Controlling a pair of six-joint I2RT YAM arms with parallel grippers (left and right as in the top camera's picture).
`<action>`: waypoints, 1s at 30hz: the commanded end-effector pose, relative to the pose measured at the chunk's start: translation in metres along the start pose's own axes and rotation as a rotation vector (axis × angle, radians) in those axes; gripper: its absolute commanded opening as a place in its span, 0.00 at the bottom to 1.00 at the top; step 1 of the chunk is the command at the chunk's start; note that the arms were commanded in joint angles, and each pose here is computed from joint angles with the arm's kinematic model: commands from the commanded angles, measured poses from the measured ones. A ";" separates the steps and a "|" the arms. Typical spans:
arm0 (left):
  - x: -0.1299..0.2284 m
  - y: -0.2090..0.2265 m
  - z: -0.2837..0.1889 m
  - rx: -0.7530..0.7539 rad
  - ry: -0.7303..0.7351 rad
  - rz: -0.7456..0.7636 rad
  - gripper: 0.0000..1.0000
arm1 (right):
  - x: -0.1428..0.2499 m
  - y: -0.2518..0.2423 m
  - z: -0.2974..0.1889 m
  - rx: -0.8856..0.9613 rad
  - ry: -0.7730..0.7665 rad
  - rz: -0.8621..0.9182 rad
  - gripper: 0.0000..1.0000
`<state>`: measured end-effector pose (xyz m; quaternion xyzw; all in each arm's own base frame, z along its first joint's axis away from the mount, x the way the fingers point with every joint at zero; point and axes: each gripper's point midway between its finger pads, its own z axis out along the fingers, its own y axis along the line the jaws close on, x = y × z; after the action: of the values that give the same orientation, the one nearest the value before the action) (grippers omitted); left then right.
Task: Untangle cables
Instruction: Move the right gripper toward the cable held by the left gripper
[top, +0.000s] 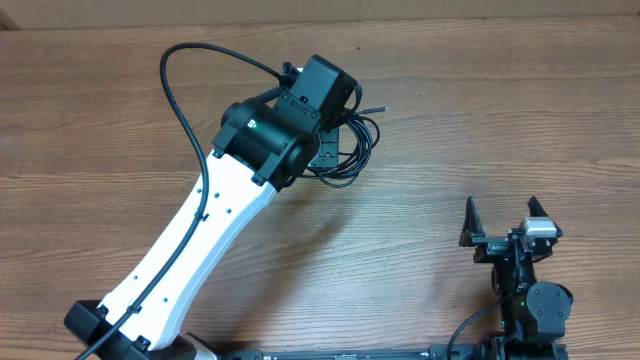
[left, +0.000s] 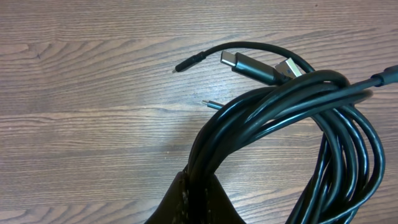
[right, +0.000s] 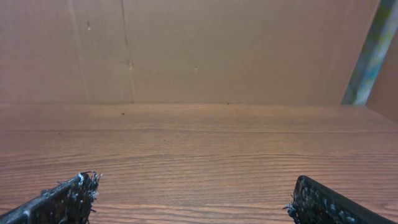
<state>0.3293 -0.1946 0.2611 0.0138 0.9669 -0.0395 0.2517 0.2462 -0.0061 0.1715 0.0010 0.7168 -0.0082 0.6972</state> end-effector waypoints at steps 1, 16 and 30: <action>-0.008 0.002 -0.007 0.000 -0.032 -0.034 0.04 | 0.002 -0.001 0.000 0.007 -0.003 0.006 1.00; -0.011 0.000 -0.007 0.008 -0.044 -0.087 0.04 | 0.002 -0.001 0.000 0.007 -0.003 0.006 1.00; -0.012 0.000 -0.007 0.011 -0.046 -0.110 0.04 | 0.002 -0.001 0.000 0.007 -0.003 0.006 1.00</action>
<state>0.3314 -0.1962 0.2624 -0.0169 0.9655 -0.0510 0.2549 0.2462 -0.0062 0.1715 0.0010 0.7168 -0.0085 0.6972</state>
